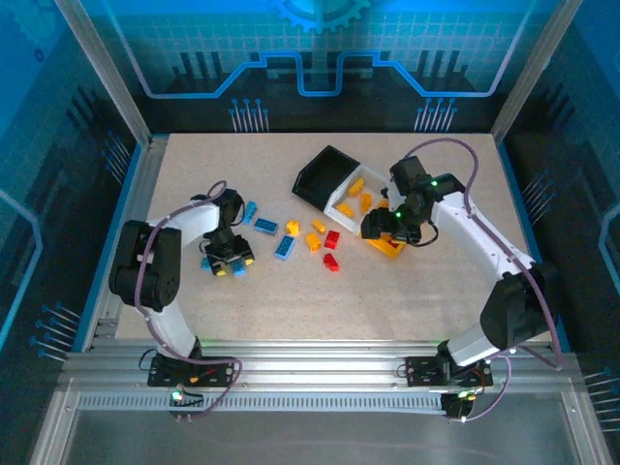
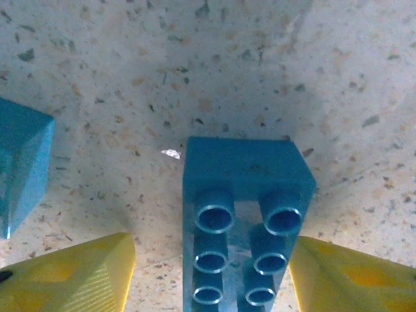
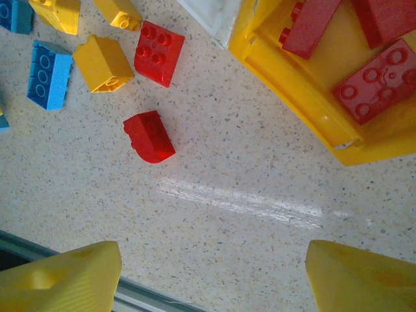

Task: Sort the legos into containers by color

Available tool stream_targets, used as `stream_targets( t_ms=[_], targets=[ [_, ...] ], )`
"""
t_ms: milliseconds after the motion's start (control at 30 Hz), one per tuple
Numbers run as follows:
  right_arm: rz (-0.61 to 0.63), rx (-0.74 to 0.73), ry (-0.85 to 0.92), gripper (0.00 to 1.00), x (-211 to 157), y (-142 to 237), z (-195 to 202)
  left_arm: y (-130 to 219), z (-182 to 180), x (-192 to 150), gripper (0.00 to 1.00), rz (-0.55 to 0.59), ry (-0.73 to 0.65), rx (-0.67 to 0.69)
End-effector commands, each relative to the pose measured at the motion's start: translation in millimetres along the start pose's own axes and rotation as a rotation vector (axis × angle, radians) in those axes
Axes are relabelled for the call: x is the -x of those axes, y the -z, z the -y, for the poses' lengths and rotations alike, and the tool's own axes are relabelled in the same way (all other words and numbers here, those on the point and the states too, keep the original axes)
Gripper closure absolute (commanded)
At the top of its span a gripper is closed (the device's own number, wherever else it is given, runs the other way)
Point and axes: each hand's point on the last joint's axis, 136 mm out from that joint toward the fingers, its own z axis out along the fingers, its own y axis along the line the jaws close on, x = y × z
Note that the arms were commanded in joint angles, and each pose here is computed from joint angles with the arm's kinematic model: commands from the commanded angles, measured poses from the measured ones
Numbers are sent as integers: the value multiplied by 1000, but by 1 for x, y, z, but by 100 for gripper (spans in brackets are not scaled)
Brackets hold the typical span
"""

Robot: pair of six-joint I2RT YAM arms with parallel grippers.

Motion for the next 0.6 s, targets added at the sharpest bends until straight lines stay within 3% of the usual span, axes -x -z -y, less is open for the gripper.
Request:
stream_targets(
  t_ms=[0,333,567],
  targets=[
    [-7,23,-2,24,-11,1,-6,0,5,11,39,23,4,14],
    [-9,13,-26,24,-18,-2,-3,-4,6,12,65,8,-15,17],
    [-49,67,-92,23,-26,-21,-8,16,24,4,68,38,-24,-120]
  ],
)
